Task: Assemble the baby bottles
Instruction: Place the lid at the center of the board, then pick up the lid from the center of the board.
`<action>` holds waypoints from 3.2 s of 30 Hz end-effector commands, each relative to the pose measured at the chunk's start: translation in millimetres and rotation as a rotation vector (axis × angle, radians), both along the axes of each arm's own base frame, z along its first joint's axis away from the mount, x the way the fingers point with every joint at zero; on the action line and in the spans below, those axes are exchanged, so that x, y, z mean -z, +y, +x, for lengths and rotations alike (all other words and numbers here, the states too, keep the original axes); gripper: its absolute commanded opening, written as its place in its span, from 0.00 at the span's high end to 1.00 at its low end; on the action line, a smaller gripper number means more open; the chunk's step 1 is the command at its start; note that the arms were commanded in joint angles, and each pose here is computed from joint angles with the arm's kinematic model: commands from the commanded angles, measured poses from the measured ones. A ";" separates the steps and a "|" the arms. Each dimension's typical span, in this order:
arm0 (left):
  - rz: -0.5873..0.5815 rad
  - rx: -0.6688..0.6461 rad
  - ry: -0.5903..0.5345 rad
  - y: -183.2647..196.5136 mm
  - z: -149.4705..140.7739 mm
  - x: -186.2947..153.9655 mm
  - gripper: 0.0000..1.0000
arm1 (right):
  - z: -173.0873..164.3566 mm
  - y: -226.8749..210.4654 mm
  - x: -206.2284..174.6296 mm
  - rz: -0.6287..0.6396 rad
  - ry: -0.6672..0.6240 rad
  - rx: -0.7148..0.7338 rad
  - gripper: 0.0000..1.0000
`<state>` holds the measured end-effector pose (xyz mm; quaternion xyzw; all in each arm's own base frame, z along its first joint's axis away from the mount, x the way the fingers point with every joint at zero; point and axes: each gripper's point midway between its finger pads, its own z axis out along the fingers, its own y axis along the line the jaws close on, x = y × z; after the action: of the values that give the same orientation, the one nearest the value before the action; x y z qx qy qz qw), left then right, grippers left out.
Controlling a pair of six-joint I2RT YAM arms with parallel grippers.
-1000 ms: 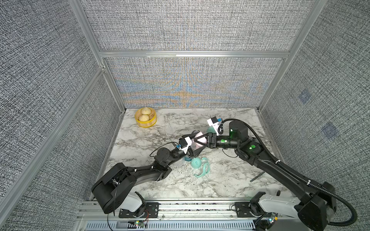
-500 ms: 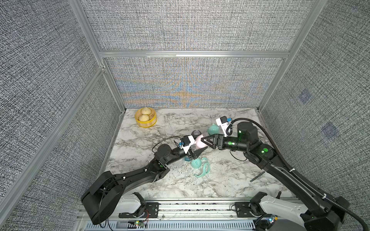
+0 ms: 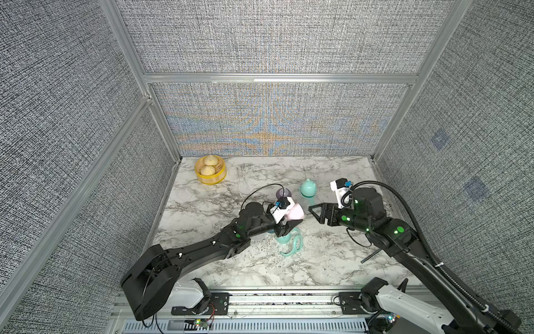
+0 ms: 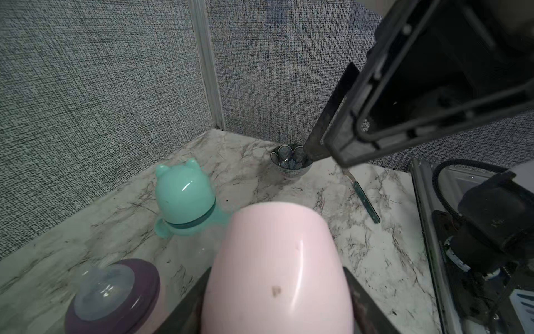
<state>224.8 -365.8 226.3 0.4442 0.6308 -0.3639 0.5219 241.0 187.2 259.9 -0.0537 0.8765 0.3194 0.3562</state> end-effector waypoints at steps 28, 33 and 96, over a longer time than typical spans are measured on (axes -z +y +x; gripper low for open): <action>0.696 -0.087 0.284 -73.5 -30.4 136.9 0.71 | -31.2 -125.1 27.1 -0.380 0.021 0.404 0.18; 0.805 -0.064 0.334 -77.0 -35.0 157.6 0.71 | -34.6 -130.9 28.1 -0.387 0.024 0.424 0.18; 0.523 -0.446 0.322 46.7 52.5 44.0 0.00 | -29.0 -36.3 133.7 -0.372 0.256 0.025 0.13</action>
<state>271.0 -326.0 173.0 0.3719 0.8582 -0.1232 0.3317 202.0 146.7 125.3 -0.0579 0.9612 0.1603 0.2168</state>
